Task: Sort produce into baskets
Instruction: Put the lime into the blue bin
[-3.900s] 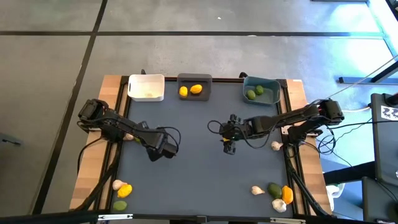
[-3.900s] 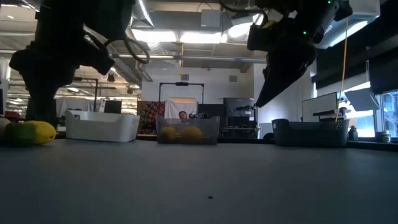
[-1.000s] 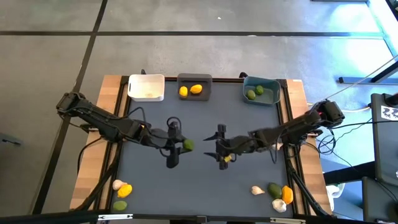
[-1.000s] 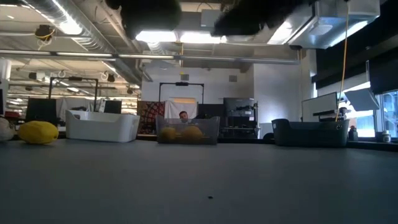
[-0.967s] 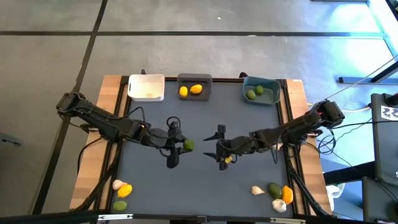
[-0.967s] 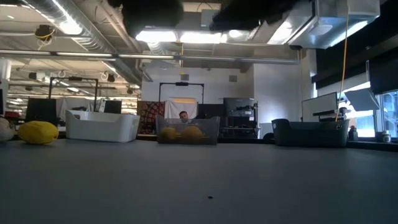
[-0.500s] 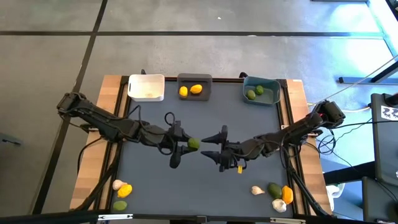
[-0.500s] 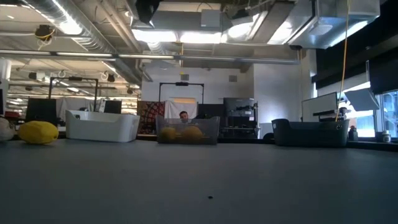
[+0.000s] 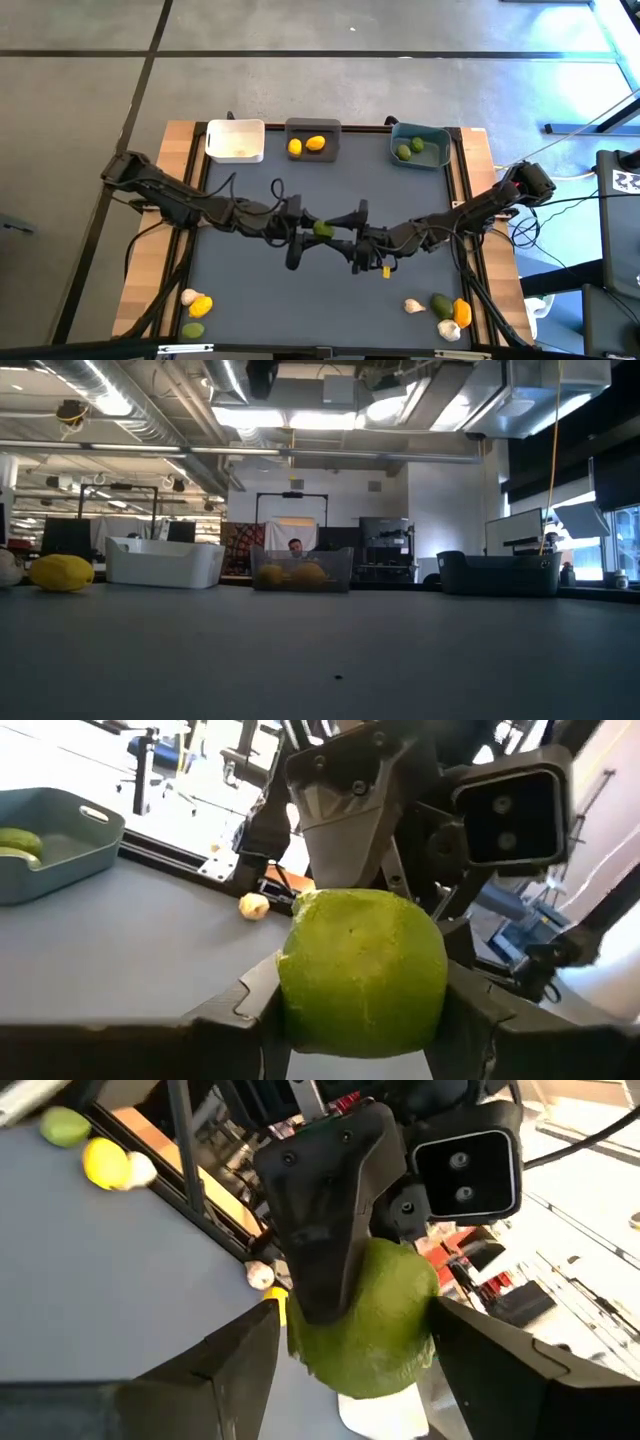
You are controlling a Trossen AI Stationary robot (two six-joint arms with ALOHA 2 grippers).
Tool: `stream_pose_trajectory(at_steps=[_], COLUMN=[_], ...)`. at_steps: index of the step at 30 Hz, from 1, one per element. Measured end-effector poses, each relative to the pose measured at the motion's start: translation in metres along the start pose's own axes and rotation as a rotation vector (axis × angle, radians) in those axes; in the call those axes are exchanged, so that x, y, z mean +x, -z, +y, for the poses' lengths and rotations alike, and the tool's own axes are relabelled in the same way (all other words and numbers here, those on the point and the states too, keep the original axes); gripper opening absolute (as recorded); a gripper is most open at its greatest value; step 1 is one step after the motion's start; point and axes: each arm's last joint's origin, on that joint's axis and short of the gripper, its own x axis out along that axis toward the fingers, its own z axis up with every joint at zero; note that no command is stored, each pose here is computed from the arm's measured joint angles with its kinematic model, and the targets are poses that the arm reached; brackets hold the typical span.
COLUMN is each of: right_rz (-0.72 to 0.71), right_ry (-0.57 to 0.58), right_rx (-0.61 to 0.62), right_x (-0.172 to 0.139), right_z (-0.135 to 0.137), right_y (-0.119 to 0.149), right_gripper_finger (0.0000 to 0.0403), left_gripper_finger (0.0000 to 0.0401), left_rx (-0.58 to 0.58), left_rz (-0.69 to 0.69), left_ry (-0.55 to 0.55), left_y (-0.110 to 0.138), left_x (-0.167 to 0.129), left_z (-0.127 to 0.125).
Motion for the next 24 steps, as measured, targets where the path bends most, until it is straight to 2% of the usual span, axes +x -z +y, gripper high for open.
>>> stream_pose_trajectory(at_steps=[8, 18, 21, 24], right_rz=[0.013, 0.050, 0.052, 0.055], right_ry=[0.011, 0.047, 0.049, 0.050], right_rx=[0.000, -0.008, -0.004, 0.011], right_x=[-0.0003, -0.0002, 0.0000, 0.0005], right_z=[-0.0003, -0.0012, -0.0011, -0.0010], right_y=[0.0002, 0.0015, 0.0018, 0.0023], right_gripper_finger=[0.0253, 0.0137, 0.0131, 0.0139], left_gripper_finger=[0.0164, 0.0164, 0.0172, 0.0197], left_rx=[0.011, -0.005, -0.021, -0.017], left_rz=[-0.046, -0.052, -0.062, -0.064], left_ry=[0.014, 0.006, -0.021, -0.025], left_y=[0.0042, 0.0030, 0.0023, 0.0020], left_x=[0.0081, 0.0086, 0.0089, 0.0090], left_z=[-0.0013, 0.0006, 0.0026, 0.0030])
